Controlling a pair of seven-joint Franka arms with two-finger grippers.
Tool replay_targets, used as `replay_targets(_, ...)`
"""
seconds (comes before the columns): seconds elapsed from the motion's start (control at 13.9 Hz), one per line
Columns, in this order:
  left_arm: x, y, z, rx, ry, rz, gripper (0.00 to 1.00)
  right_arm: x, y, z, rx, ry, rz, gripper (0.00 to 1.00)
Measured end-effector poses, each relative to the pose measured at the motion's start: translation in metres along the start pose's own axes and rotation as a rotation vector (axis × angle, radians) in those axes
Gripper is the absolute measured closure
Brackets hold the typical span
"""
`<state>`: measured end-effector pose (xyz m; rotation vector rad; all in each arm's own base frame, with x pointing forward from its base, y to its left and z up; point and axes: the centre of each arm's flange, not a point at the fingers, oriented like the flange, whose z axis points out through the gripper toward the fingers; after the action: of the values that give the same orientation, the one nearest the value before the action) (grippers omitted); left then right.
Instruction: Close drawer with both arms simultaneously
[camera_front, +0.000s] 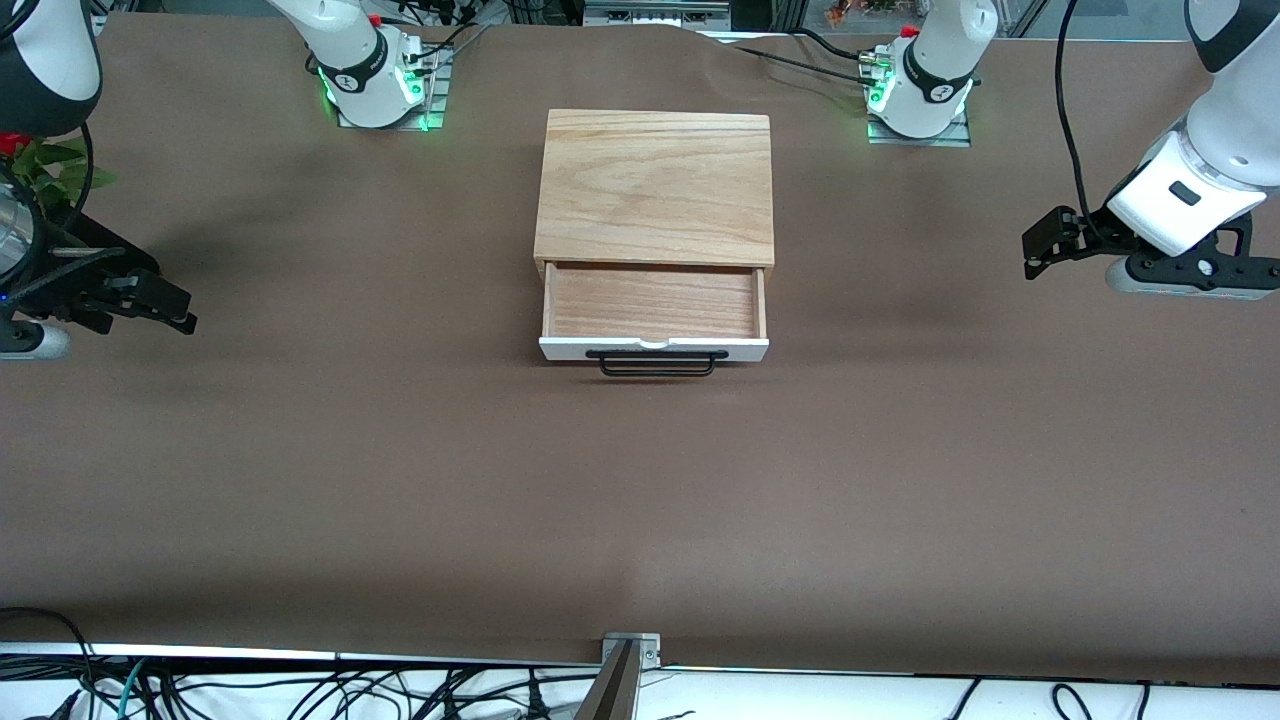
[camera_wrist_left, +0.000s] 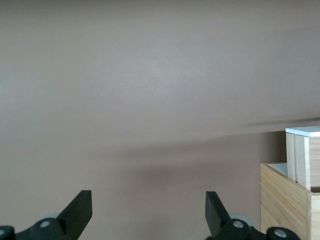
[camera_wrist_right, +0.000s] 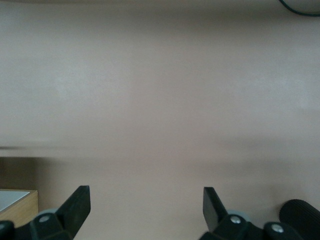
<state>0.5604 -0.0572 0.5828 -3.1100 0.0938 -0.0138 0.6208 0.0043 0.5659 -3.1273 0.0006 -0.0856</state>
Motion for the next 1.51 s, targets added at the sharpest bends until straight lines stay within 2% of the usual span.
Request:
replay_targets(0.58, 0.0, 0.0, 0.0, 0.0, -0.001, 0.0, 0.0, 0.001, 0.0, 0.002, 0.0, -0.003, 0.0, 0.0)
replay_targets(0.86, 0.002, 0.008, 0.005, -0.001, -0.009, 0.013, 0.0, 0.008, -0.01, 0.005, 0.002, 0.013, -0.016, 0.0)
replay_targets(1.15, 0.006, 0.018, 0.015, -0.014, -0.028, 0.029, 0.0, 0.019, -0.06, 0.031, 0.014, 0.0, -0.084, 0.0)
replay_targets(1.37, 0.011, 0.038, 0.031, -0.078, -0.058, 0.042, 0.0, 0.029, -0.114, 0.065, 0.025, 0.012, -0.14, 0.0)
replay_targets(1.51, 0.016, 0.058, 0.047, -0.13, -0.085, 0.058, 0.0, 0.032, -0.146, 0.084, 0.053, 0.025, -0.149, 0.0)
